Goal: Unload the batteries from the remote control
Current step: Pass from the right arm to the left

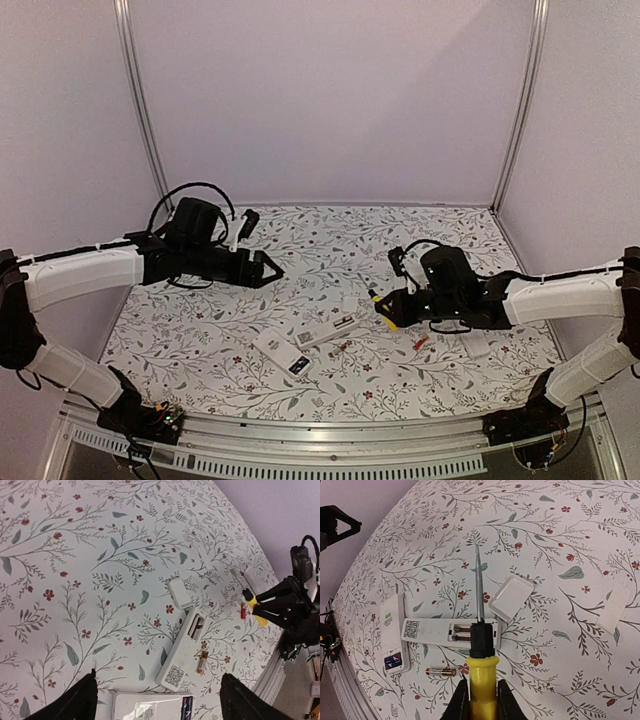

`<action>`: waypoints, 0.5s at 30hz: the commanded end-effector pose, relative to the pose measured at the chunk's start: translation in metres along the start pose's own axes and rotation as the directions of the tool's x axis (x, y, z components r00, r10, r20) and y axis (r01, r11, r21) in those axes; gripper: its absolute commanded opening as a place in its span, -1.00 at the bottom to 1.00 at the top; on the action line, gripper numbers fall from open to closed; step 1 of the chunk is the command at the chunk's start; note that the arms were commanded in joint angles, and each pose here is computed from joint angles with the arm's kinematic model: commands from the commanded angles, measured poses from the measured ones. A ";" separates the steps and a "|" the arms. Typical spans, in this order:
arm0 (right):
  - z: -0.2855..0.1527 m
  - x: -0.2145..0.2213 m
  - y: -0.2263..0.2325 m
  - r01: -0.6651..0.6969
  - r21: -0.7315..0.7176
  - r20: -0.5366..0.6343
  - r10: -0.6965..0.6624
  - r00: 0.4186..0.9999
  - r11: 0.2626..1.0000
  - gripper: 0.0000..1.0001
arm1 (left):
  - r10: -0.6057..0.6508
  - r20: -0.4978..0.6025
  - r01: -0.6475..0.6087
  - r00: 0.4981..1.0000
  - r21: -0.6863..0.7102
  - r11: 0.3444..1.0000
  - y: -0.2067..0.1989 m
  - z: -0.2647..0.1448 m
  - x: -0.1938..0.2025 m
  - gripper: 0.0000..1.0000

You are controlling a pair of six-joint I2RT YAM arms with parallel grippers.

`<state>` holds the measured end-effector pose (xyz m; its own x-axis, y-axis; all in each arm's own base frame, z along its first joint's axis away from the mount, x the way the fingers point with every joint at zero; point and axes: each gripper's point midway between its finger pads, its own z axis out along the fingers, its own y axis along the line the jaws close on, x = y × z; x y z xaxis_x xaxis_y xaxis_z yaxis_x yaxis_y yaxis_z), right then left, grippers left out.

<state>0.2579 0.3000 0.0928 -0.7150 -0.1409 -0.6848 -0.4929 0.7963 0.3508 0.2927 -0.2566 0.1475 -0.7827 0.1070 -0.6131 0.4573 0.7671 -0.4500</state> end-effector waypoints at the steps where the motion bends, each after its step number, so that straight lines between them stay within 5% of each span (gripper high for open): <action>1: -0.030 -0.030 0.054 0.089 -0.286 0.077 -0.070 0.995 0.954 -1.00 | 0.139 0.110 -0.160 0.984 0.215 0.963 -0.073 -0.017 -0.031 0.69; 8: -0.060 -0.039 0.113 0.173 -0.573 0.084 -0.152 0.985 0.801 -1.00 | 0.178 0.171 -0.239 0.969 0.465 0.853 -0.144 -0.038 -0.038 0.74; 15: -0.074 -0.041 0.137 0.181 -0.687 0.086 -0.169 0.982 0.703 -1.00 | 0.187 0.099 -0.211 0.977 0.461 0.862 -0.140 -0.021 -0.023 0.75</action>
<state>0.1981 0.3611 0.1973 -0.6047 -0.2057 -0.7694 -0.7905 0.2723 0.5485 0.2432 -0.3456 0.2488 -0.6207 0.1482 -0.7699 0.7569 0.3696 -0.5390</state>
